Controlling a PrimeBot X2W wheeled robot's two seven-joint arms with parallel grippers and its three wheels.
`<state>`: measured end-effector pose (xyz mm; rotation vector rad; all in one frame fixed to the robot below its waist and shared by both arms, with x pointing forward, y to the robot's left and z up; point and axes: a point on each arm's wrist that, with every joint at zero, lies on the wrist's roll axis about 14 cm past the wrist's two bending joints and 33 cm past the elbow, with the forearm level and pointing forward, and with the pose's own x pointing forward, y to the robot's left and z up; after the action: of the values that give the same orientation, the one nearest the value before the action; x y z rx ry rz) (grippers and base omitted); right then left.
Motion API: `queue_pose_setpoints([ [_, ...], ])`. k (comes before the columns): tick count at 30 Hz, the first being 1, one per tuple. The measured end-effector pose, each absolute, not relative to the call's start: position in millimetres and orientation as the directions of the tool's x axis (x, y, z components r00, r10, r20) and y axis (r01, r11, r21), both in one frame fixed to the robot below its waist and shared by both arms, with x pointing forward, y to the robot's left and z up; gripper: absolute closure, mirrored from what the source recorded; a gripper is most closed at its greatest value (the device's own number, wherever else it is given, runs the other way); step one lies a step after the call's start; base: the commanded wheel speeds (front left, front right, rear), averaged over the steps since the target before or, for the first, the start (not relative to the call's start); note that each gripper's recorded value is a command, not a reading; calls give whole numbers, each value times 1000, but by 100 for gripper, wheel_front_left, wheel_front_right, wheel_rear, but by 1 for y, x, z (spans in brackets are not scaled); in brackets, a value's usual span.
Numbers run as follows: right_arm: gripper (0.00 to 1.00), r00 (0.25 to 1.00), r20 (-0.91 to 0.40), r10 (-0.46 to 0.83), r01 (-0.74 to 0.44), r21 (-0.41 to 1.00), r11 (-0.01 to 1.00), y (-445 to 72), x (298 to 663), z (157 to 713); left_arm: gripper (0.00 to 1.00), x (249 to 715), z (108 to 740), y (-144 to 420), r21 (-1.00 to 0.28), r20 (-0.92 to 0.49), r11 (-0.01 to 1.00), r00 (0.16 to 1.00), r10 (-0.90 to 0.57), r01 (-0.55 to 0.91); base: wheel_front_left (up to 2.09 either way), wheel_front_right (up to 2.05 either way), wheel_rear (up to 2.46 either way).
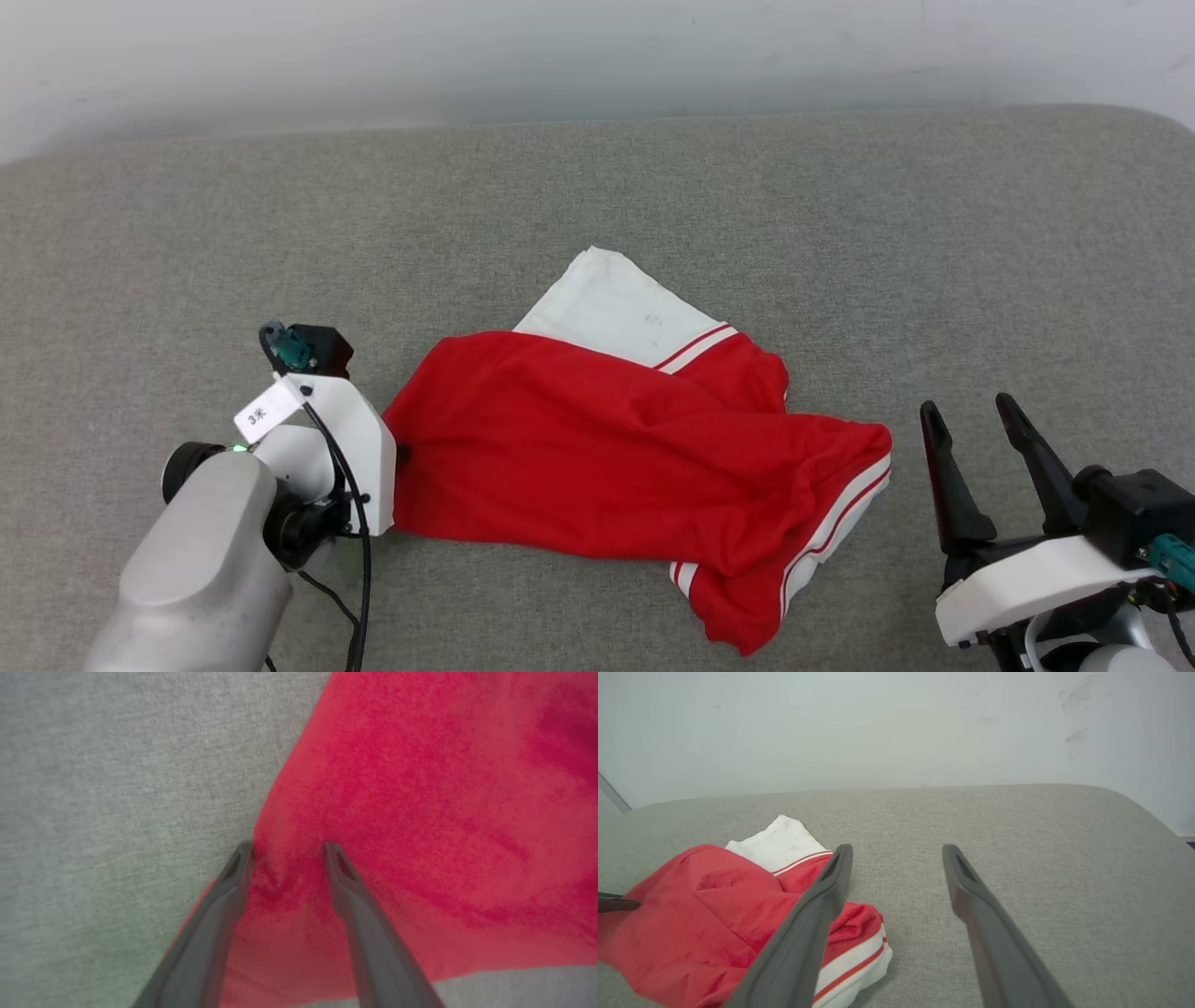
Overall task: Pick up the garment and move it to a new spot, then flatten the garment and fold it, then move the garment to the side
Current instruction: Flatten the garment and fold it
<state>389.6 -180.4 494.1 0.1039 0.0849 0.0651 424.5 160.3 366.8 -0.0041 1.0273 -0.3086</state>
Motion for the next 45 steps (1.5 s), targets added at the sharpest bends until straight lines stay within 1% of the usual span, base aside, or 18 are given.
queue_pose_setpoints([
  [4, 0, 994, -80, 76, -67, 109, 992, -178, 390, 494, 100, 420, 370, 164, -149, -813, 961, 525, -253, 233, 0, 0, 0],
  [7, 0, 995, -66, 81, -74, 109, 991, -176, 388, 499, 100, 413, 376, 170, -157, -778, 967, 577, -248, 203, 0, 0, 0],
  [11, 0, 994, -48, 98, -92, 113, 989, -171, 384, 506, 100, 391, 380, 191, -149, -747, 979, 634, -202, 137, 0, 0, 0],
  [16, 0, 991, -32, 129, -125, 114, 986, -160, 382, 512, 100, 350, 378, 214, -168, -734, 986, 665, -139, 20, 0, 0, 0],
  [20, 0, 988, -31, 153, -148, 118, 982, -153, 376, 513, 100, 309, 371, 216, -211, -748, 975, 653, -119, -64, 0, 0, 0],
  [24, 0, 986, -10, 165, -162, 115, 980, -149, 373, 521, 100, 273, 361, 212, -252, -775, 958, 621, -115, -138, 0, 0, 0],
  [29, 0, 988, 10, 157, -157, 122, 980, -152, 368, 528, 100, 247, 350, 198, -302, -800, 936, 582, -147, -180, 0, 0, 0],
  [30, 0, 988, 13, 153, -153, 122, 981, -153, 366, 528, 73, 246, 350, 196, -308, -800, 935, 581, -153, -177, 0, 0, 0],
  [31, 0, 989, 11, 150, -150, 122, 981, -154, 365, 528, 16, 247, 352, 194, -314, -796, 933, 583, -159, -174, 0, 0, 0],
  [32, 0, 989, 11, 147, -148, 122, 982, -155, 364, 528, 0, 249, 353, 193, -311, -791, 935, 591, -158, -167, 0, 0, 0],
  [38, 0, 991, 24, 128, -130, 118, 984, -161, 359, 532, 0, 271, 371, 189, -285, -732, 954, 664, -154, -92, 0, 0, 0],
  [41, 0, 993, 32, 113, -116, 117, 986, -166, 357, 535, 0, 289, 388, 186, -265, -677, 964, 718, -162, -32, 0, 0, 0],
  [45, 0, 995, 39, 92, -96, 109, 989, -173, 355, 537, 0, 322, 420, 181, -222, -562, 974, 811, -164, 43, 0, 0, 0],
])
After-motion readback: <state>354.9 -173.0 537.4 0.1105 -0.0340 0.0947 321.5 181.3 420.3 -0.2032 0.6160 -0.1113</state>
